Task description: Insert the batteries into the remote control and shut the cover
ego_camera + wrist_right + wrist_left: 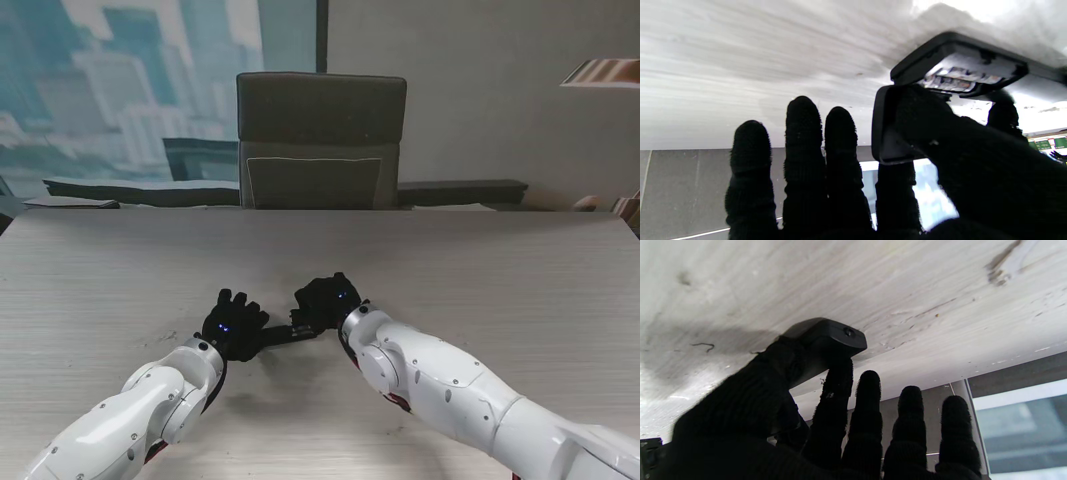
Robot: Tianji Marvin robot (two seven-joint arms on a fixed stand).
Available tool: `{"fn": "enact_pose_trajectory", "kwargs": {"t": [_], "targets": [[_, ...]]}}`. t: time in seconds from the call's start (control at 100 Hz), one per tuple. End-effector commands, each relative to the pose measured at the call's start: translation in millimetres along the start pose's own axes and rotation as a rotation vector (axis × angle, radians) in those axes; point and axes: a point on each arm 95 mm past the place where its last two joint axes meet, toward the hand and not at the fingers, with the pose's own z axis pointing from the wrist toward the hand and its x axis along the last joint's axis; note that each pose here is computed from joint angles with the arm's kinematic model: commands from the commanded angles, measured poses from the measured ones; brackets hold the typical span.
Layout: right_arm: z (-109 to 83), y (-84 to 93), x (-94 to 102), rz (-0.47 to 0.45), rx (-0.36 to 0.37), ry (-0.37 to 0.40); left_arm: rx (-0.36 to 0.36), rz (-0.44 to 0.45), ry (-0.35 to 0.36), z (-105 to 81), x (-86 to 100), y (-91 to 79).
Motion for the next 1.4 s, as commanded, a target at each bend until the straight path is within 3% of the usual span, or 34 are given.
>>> {"fn": "enact_pose_trajectory", "kwargs": {"t": [0.0, 1.39], "targets": [[-3.6, -6.0, 3.8, 0.006, 0.023, 0.011, -0.085, -0.001, 0.013, -6.2, 6.4, 24.8], [-22.5, -12.8, 13.4, 0.018, -0.025, 0.025, -0.088, 0.000, 0.016, -6.7, 7.4, 23.5]]}}
